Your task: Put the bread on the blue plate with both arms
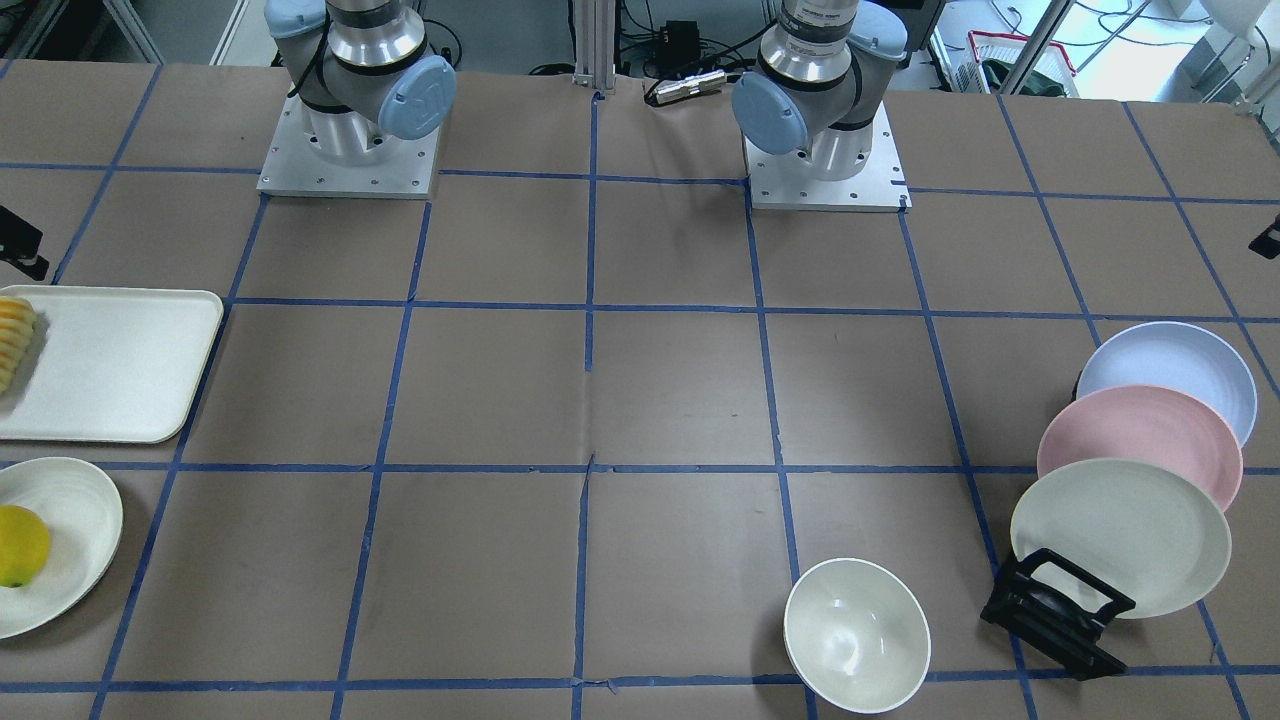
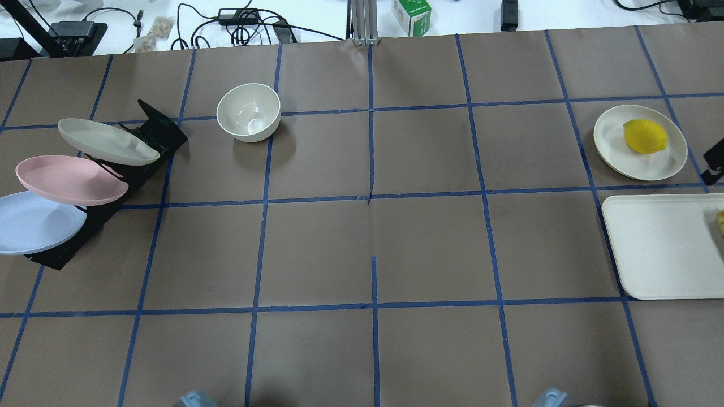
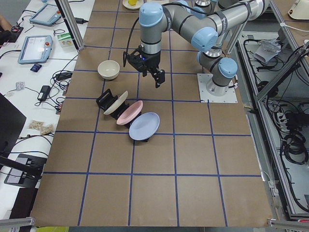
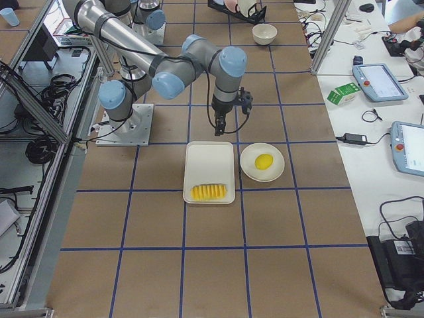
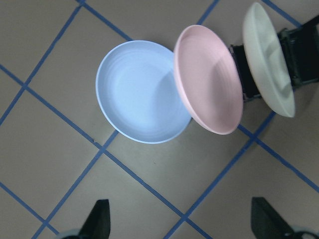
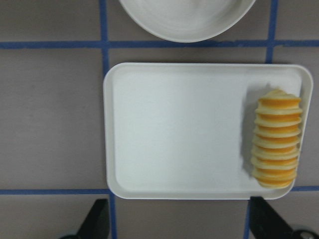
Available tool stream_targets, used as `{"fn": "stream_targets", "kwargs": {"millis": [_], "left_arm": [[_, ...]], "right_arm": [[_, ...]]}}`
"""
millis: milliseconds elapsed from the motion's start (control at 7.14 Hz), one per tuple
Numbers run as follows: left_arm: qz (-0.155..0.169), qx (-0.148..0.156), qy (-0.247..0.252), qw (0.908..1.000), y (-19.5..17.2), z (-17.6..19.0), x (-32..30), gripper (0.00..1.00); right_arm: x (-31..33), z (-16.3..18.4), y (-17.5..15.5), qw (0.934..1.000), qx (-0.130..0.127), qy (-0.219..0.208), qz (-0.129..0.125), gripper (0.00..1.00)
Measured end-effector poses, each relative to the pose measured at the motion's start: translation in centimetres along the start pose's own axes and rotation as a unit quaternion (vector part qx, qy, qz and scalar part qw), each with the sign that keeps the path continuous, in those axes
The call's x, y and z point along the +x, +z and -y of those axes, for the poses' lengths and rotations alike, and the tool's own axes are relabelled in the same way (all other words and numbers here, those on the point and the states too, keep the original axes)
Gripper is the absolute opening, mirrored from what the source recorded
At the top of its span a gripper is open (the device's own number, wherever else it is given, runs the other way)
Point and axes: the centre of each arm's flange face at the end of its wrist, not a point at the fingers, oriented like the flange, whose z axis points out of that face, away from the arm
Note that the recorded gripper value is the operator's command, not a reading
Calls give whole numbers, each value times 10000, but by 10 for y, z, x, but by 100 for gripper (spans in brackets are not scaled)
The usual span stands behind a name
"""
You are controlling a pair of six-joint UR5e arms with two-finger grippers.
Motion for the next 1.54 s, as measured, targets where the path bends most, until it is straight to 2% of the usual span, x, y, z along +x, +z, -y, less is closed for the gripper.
{"fn": "stream_targets", "kwargs": {"millis": [280, 560, 700, 980, 1120, 1260, 1400, 1540], "left_arm": [[40, -166, -320, 9993, 69, 19, -30, 100], [139, -400, -472, 9980, 128, 28, -48, 100], [223, -457, -545, 9972, 152, 37, -58, 94], [279, -469, -613, 9966, 195, 57, -67, 93], [281, -484, -634, 9964, 210, 64, -68, 65], [274, -524, -649, 9961, 221, 68, -70, 51], [265, -570, -656, 9959, 228, 69, -71, 29], [258, -600, -660, 9957, 232, 70, -71, 15]], "right_arm": [[63, 0, 56, 9998, 125, 54, -109, 100], [99, 8, 103, 9992, 193, 118, -323, 100], [108, 11, 122, 9992, 123, 125, -358, 100], [117, 17, 154, 9995, -11, 137, -286, 100], [122, 21, 167, 9994, -49, 129, -331, 100], [126, 24, 179, 9991, -105, 127, -397, 99], [127, 25, 186, 9989, -146, 137, -415, 65], [128, 24, 190, 9989, -196, 157, -403, 15]]}}
